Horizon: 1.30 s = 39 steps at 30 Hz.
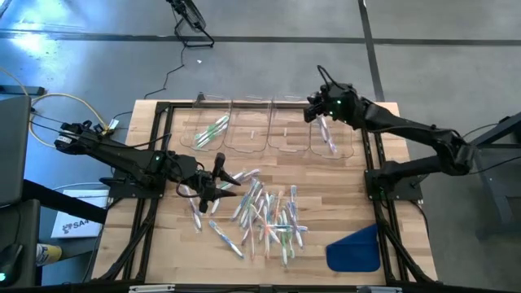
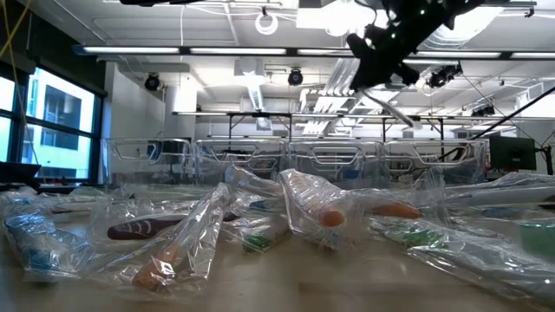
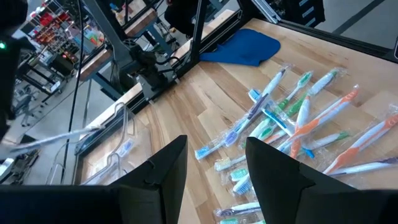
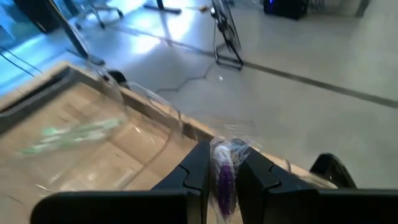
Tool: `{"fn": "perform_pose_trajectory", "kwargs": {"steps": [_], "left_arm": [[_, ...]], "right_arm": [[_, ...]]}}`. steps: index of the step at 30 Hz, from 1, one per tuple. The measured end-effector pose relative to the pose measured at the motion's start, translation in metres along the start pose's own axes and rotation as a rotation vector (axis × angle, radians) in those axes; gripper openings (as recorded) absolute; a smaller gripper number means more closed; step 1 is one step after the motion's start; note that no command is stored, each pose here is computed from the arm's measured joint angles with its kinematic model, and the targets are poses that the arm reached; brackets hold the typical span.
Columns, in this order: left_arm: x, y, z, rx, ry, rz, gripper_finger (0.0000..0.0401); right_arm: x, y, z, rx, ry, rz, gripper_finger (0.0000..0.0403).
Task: Pick & Place Toothbrushes
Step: Put the violet toothbrush into the right transparent bin
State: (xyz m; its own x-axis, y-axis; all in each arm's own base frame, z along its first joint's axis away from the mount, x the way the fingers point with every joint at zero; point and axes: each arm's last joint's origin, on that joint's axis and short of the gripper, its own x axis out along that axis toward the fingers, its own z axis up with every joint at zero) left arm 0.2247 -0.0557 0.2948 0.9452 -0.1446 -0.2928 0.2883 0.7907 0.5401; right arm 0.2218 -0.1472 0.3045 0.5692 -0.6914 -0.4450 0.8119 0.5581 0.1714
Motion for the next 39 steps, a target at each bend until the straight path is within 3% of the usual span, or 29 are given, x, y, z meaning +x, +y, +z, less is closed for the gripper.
{"fn": "perform_pose_trajectory", "kwargs": {"steps": [11, 19, 39], "left_arm": [[0.0, 0.0, 0.0, -0.002, 0.0, 0.0, 0.0159], [0.0, 0.0, 0.0, -0.002, 0.0, -0.001, 0.0159], [0.0, 0.0, 0.0, 0.001, -0.001, -0.002, 0.0159]], "right_arm": [[0.047, -0.031, -0.015, 0.043, 0.117, -0.177, 0.0041], [0.066, -0.049, -0.04, 0.061, 0.324, -0.298, 0.0042], [0.097, -0.058, -0.078, 0.012, 0.542, -0.38, 0.0044]]}}
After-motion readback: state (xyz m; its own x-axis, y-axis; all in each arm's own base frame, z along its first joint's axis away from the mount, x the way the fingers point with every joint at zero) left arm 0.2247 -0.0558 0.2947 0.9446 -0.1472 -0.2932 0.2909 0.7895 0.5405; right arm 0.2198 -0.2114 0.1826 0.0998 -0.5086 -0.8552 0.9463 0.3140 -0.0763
